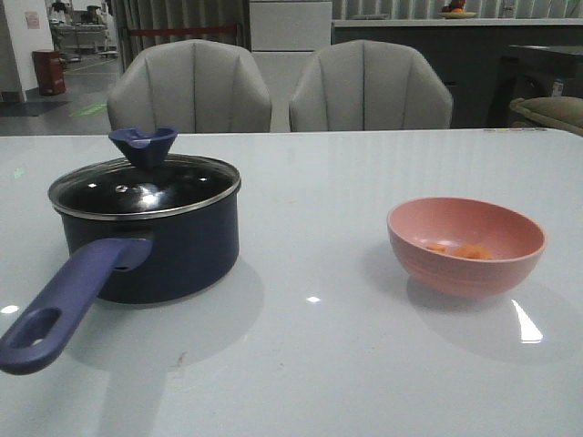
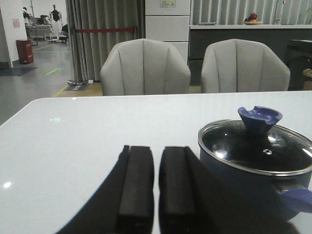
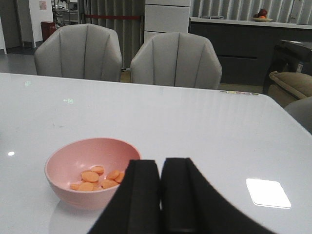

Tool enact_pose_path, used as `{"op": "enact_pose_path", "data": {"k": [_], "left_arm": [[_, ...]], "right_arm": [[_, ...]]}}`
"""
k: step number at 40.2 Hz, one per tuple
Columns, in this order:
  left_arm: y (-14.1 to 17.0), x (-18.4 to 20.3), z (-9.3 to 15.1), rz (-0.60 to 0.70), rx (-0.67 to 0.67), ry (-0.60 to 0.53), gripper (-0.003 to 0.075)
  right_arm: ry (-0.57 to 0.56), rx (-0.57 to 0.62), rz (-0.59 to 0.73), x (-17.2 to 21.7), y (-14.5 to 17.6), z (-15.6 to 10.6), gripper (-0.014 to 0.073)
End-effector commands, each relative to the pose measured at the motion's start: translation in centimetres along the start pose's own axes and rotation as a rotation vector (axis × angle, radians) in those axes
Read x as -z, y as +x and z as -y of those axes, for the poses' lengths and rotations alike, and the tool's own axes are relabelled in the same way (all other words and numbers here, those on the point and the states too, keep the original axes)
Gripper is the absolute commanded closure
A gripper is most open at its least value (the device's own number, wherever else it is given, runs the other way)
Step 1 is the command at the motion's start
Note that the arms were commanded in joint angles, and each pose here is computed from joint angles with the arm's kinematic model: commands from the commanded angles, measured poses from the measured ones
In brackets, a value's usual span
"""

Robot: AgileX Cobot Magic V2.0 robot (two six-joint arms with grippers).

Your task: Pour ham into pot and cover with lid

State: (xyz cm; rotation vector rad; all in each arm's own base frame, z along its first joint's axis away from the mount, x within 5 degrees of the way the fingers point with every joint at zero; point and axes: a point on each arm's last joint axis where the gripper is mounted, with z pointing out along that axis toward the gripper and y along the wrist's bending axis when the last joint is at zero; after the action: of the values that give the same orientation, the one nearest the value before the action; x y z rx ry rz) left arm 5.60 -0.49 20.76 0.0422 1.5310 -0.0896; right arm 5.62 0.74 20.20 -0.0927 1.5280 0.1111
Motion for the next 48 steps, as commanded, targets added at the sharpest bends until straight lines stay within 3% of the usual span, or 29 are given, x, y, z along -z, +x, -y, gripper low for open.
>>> {"op": "enact_pose_path", "data": {"k": [1,34,42,48], "left_arm": [[-0.1,0.1,-0.1,0.074,0.013,-0.006,0.0589],[-0.4,0.1,-0.1,0.113,-0.021,-0.009,0.0589],[-1.1,0.2,-0.1,0.190,-0.021,-0.012,0.0589],[-2.4,0.6,-0.3,0.330,0.037,-0.025,0.0589]], "right_arm": [[0.003,0.012,0.103,0.2,-1.0,0.0,0.0445],[0.003,0.012,0.103,0.2,-1.0,0.0,0.0445],[0.003,0.012,0.103,0.2,-1.0,0.0,0.0445],[0.003,0.012,0.103,0.2,-1.0,0.0,0.0445]]}}
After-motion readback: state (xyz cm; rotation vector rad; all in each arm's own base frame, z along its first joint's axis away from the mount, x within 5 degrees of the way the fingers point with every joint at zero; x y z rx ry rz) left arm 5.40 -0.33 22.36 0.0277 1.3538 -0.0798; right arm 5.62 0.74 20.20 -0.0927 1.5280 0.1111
